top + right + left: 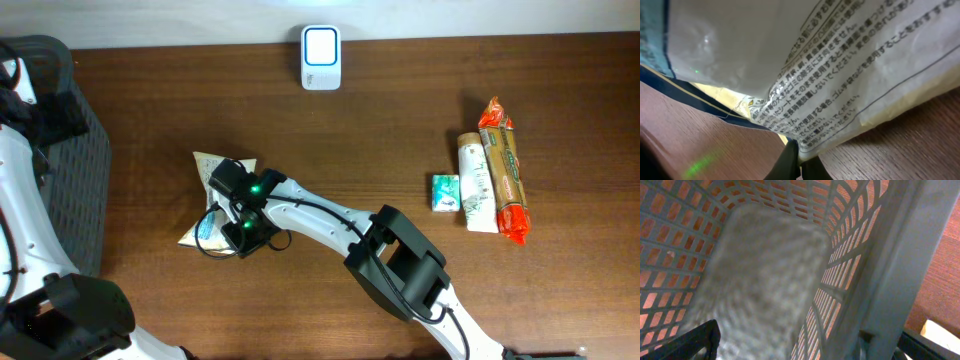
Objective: Scan the item barcode
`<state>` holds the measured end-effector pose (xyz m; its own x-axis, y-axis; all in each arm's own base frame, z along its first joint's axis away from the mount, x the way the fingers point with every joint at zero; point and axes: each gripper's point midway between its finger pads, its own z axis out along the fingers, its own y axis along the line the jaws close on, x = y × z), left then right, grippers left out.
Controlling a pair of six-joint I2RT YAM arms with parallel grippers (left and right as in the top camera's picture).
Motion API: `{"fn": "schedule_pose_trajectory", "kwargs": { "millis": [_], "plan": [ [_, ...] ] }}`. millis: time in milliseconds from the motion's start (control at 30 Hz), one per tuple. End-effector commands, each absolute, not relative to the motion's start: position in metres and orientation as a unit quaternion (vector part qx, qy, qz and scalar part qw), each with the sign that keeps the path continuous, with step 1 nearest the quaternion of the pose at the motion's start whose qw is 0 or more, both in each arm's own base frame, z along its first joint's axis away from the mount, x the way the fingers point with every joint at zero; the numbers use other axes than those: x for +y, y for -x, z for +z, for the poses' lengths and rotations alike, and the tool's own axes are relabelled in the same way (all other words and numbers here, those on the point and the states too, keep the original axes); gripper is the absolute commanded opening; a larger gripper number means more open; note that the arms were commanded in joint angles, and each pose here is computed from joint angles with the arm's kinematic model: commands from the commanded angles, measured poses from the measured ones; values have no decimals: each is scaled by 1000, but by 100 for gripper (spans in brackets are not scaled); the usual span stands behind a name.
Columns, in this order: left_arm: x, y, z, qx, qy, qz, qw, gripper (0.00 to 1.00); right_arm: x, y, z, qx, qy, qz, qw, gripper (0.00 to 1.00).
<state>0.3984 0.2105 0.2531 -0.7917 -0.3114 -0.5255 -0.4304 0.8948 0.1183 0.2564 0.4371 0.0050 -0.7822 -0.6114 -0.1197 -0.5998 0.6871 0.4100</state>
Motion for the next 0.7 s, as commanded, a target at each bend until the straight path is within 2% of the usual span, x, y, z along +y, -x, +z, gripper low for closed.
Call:
{"fn": "schedule_pose_trajectory", "kwargs": {
  "millis": [0,133,233,333,367,400,467,533,600,667],
  "plan": [
    [212,-398,252,939,202,113,255,99,427,-254,-11,-926,-327,-186,22,4],
    [212,-398,252,939,203,113,255,99,392,-283,12,-940,-294,-172,35,4],
    [212,-398,252,939,203,113,255,99,332,-313,30,-948,-282,-137,51,4],
    [212,-398,252,939,202,113,255,99,240,-355,27,-967,-245,-32,55,4],
    [212,-398,252,939,202,113,255,99,218,-371,27,-974,-221,-23,47,13],
    [212,-397,252,939,203,113,255,99,205,-382,29,-979,-195,-36,43,61],
    [212,-398,252,939,203,113,255,99,196,-397,48,-981,-147,-118,46,79],
    [212,-398,252,939,203,113,255,99,186,-407,70,-979,-118,-163,39,82],
    [212,-398,252,939,203,113,255,99,179,-415,116,-973,-101,-209,5,76],
    [212,-398,252,939,202,113,255,99,176,-413,166,-969,-110,-216,-53,76]
  ]
}}
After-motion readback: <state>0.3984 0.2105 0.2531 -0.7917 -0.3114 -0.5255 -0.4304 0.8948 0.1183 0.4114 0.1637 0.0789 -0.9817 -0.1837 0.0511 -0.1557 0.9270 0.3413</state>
